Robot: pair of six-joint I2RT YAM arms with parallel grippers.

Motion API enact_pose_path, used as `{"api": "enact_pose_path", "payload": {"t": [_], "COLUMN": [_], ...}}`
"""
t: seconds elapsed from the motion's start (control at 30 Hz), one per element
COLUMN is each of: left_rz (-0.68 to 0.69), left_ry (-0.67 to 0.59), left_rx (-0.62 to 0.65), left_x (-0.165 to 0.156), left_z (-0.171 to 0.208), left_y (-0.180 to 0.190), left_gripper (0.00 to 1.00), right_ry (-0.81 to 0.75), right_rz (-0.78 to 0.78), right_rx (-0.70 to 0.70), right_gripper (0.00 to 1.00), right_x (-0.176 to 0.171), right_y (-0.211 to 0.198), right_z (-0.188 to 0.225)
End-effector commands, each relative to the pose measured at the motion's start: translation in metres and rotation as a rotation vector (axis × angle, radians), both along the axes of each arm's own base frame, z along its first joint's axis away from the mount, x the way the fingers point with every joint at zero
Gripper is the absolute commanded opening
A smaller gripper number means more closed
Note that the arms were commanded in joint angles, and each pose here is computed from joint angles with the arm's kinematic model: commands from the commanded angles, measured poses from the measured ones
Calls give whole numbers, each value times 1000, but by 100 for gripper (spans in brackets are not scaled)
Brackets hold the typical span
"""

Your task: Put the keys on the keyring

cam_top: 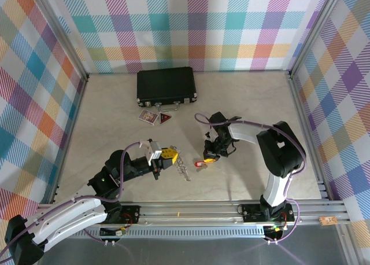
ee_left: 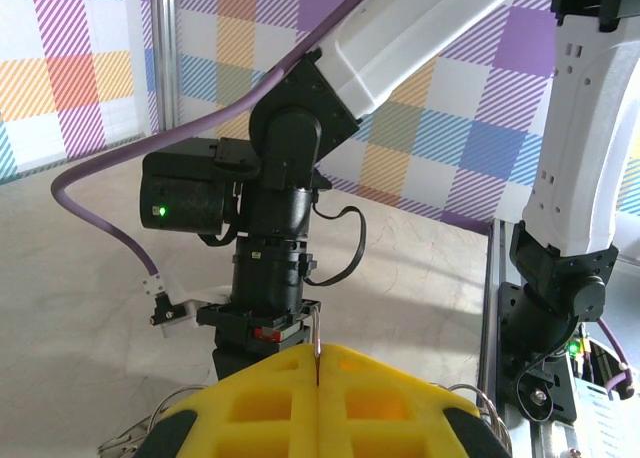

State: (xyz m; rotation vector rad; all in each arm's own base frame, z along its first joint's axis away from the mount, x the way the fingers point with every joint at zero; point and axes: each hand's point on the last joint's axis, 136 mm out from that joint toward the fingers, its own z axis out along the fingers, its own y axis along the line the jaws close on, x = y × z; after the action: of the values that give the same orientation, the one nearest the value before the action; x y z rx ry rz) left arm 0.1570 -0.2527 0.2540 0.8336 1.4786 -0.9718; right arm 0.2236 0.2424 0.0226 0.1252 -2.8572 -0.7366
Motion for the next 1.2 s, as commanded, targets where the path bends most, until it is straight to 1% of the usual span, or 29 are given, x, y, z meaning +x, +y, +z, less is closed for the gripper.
{"api": "enact_pose_path", "payload": {"t": [0.0,0.1,0.2,0.27,0.33,0.4,0.53,0.63,0.73,0.93,1.03,1.1,1.17], "left_rz": [-6,-6,-7,-7,-6,-6,-18,9,16,10,9,10,10], "left_ry": [-38,-39,-36,-38,-40,-41,-45,-56,-60,-57,-61,-63,-68], "left_rx": [-65,-69,-75,-82,-90,-93,-84,-69,-74,-63,-64,-66,-71], "left_x": [-2,-3,-3,-3,-3,-3,-5,-3,-3,-1,-1,-1,-2], "left_z": [17,18,18,20,21,22,23,21,22,19,20,20,22], "left_y": [2,3,3,3,3,3,3,8,9,6,6,7,8], "left_gripper": [0,0,0,0,0,0,0,0,0,0,0,0,0], "right_ry": [-99,-218,-391,-522,-627,-686,-816,-858,-894,-893,-888,-883,-876], "right_rz": [23,40,25,-2,-46,-119,-162,-214,-233,-218,-197,-187,-189], "right_rx": [15,-11,-64,-125,-157,-160,-141,-129,-70,-87,-110,-128,-130], "right_gripper": [0,0,0,0,0,0,0,0,1,6,11,18,27], "right_x": [3,3,4,8,10,12,10,13,15,11,8,5,2], "right_y": [3,6,6,4,0,-5,-3,-7,-2,-6,-10,-14,-19], "right_z": [9,10,13,18,20,20,26,21,20,17,17,18,23]}}
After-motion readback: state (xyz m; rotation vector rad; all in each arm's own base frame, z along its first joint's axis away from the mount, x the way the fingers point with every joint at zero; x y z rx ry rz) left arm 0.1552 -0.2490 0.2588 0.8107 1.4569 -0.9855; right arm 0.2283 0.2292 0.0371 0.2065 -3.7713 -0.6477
